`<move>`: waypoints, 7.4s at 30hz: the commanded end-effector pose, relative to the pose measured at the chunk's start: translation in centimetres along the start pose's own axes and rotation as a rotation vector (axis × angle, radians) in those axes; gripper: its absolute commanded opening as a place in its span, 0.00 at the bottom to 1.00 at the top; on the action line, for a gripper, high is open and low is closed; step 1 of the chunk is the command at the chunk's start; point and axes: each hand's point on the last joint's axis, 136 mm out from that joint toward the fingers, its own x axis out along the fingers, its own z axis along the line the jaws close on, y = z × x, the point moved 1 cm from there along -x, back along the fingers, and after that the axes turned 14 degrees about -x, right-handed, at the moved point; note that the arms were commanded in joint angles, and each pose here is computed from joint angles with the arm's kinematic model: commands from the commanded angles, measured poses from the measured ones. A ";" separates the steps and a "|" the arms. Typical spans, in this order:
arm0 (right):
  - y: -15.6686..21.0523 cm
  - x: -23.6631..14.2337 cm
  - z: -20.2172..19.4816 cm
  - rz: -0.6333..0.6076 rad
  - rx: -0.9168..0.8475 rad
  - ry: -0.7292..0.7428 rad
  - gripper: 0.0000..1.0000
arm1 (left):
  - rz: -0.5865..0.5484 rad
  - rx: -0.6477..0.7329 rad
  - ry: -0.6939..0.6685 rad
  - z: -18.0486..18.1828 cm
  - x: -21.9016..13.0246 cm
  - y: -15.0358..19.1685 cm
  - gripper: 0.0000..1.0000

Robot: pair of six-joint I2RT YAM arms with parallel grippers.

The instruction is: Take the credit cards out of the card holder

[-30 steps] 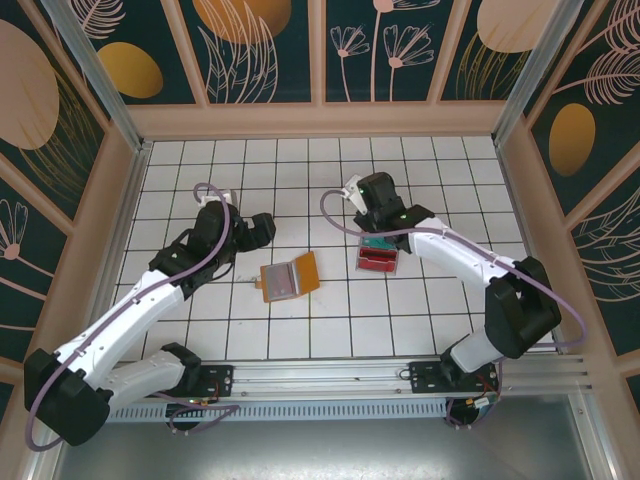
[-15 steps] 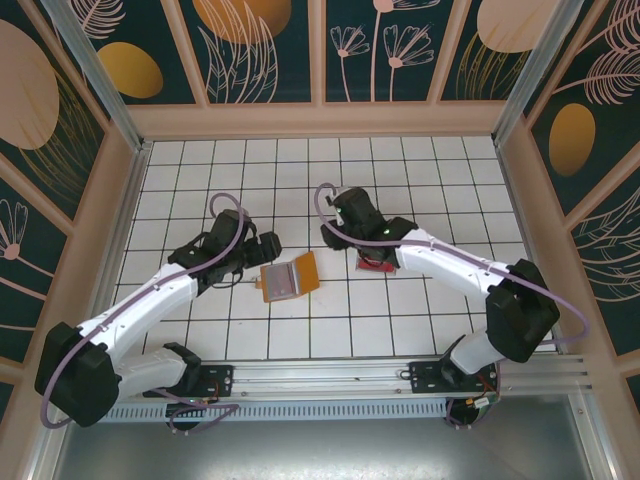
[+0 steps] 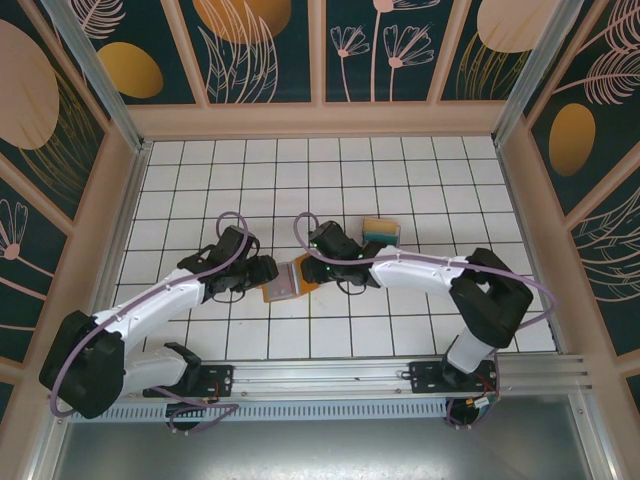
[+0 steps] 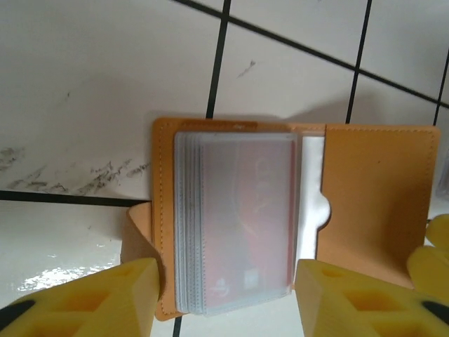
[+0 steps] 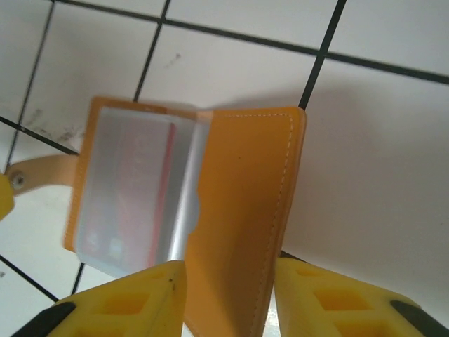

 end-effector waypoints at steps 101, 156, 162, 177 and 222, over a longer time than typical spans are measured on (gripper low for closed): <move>2.8 2.8 0.0 0.075 0.131 0.002 0.02 | 0.165 0.080 0.135 -2.4 2.1 3.1 0.97; -1.8 4.2 4.5 0.092 0.246 -0.400 0.19 | 0.051 0.090 -0.174 4.2 3.2 1.3 0.07; -0.9 5.1 4.4 0.130 0.262 -0.412 0.19 | 0.055 0.086 -0.171 4.2 3.2 1.4 0.07; -0.5 5.9 4.8 0.158 0.260 -0.446 0.15 | 0.062 0.081 -0.168 4.2 3.3 1.5 0.06; 0.5 4.3 2.1 0.153 0.293 -0.368 0.00 | 0.066 0.070 -0.273 6.1 3.7 1.5 0.00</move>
